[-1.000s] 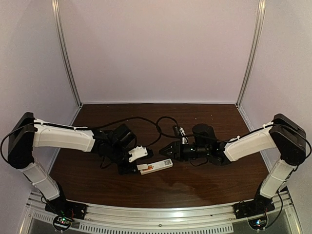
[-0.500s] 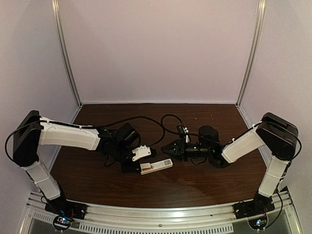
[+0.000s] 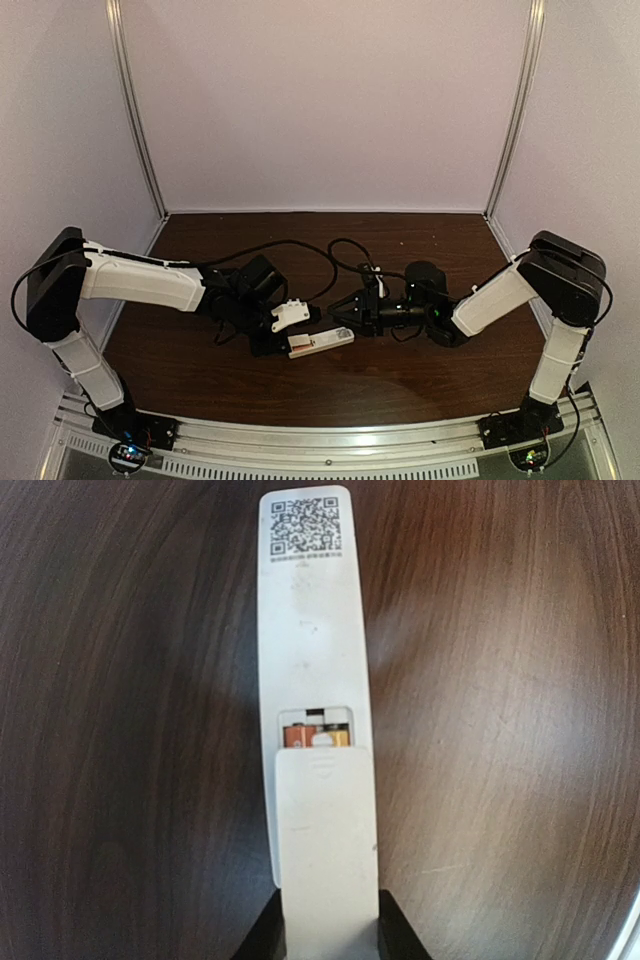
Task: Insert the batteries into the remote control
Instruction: Load the battery cover onto the remote control without the battery cover, then press the battery cover onto the remote control.
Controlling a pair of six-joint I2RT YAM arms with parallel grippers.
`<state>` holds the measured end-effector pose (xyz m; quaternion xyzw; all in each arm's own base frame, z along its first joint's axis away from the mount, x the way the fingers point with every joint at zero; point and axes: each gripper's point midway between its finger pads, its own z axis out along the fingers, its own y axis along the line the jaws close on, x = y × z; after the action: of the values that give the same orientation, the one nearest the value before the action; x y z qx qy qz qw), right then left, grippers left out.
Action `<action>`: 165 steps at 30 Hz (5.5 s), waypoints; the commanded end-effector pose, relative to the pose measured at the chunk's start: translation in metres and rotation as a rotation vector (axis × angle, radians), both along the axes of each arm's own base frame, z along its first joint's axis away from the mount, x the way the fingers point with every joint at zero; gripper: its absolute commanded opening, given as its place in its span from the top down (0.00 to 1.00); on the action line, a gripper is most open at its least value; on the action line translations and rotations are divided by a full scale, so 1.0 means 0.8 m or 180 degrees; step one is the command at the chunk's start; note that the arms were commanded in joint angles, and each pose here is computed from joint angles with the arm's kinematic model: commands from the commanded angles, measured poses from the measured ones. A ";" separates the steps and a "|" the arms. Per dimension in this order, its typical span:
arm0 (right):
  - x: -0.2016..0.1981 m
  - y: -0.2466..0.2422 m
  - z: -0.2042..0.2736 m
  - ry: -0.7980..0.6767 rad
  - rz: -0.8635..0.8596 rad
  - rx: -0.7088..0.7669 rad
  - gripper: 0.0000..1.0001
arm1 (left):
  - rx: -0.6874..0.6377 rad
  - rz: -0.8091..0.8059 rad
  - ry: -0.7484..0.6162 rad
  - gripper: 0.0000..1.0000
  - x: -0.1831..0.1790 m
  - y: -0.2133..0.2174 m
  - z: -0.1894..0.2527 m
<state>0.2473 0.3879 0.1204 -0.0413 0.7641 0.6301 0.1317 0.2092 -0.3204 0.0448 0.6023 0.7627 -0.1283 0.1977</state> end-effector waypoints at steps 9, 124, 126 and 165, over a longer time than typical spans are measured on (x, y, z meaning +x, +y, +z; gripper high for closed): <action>0.025 -0.050 0.044 -0.1150 -0.0183 -0.0743 0.38 | -0.0069 -0.0113 -0.0052 0.86 -0.002 -0.004 0.000; -0.035 0.082 -0.043 -0.0675 0.0824 -0.1075 0.76 | -0.2066 0.1973 0.0886 0.65 0.006 0.038 0.037; -0.037 0.085 -0.044 -0.0664 0.0853 -0.1067 0.76 | -0.2076 0.1963 0.0918 0.69 0.005 0.036 0.035; -0.034 0.083 -0.096 -0.0502 0.0934 -0.1368 0.87 | -0.1941 0.1898 0.1083 0.78 0.021 0.002 0.002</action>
<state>0.2157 0.4552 0.0475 -0.2290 0.8483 0.4701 0.0834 0.2183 -0.3075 0.0373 0.2311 0.8635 -0.3720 0.2500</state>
